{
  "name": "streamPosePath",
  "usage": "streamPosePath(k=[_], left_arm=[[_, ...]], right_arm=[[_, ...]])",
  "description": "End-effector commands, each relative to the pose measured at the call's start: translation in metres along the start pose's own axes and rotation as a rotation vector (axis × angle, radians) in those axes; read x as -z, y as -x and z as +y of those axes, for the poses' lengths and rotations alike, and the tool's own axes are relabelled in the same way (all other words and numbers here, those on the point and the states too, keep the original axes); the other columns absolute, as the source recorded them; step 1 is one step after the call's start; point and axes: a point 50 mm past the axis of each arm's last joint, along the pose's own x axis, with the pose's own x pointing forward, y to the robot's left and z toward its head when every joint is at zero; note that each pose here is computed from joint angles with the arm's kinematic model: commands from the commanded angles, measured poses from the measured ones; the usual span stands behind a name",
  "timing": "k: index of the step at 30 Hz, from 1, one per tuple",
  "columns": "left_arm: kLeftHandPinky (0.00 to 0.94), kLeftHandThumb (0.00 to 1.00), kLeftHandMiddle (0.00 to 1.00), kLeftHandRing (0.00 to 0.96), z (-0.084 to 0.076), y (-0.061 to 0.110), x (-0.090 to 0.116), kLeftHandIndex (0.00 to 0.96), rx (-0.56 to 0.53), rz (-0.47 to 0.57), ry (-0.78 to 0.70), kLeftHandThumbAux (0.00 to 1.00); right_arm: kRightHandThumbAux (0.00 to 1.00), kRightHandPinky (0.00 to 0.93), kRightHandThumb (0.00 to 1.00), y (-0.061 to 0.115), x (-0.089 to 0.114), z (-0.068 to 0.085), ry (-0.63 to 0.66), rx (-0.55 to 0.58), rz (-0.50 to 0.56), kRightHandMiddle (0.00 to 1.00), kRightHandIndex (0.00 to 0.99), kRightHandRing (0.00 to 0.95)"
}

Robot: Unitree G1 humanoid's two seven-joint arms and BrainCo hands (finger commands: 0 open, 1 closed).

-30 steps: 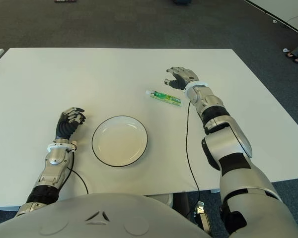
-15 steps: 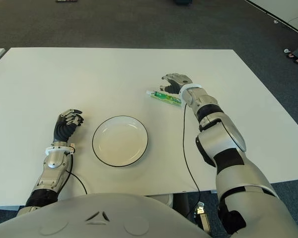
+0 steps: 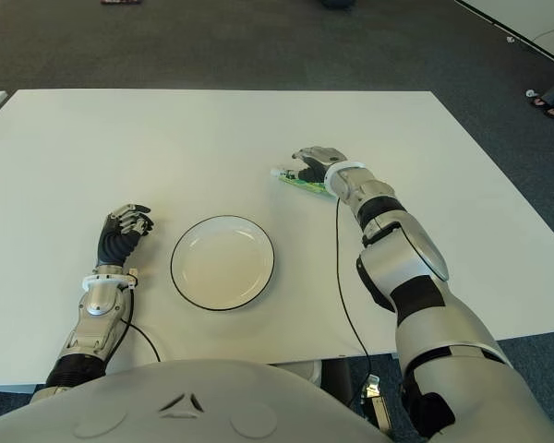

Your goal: Put the toothpaste on the table into the plate.

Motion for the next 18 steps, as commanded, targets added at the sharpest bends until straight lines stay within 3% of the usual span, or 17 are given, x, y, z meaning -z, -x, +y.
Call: streamPosePath(k=[1, 6, 18], left_arm=[[0.549, 0.693, 0.588, 0.577, 0.003, 0.005, 0.003, 0.433, -0.008, 0.010, -0.010, 0.720], [0.560, 0.694, 0.589, 0.582, 0.005, 0.007, 0.003, 0.434, -0.012, 0.012, -0.017, 0.721], [0.563, 0.699, 0.598, 0.595, 0.016, 0.018, 0.004, 0.434, -0.032, -0.006, 0.022, 0.718]], right_arm=[[0.155, 0.000, 0.534, 0.000, -0.005, 0.014, 0.005, -0.058, -0.003, 0.000, 0.000, 0.000], [0.172, 0.000, 0.544, -0.002, -0.012, 0.028, -0.006, -0.099, 0.017, 0.000, 0.000, 0.000], [0.202, 0.000, 0.567, -0.004, -0.020, 0.045, -0.056, -0.157, 0.067, 0.000, 0.000, 0.000]])
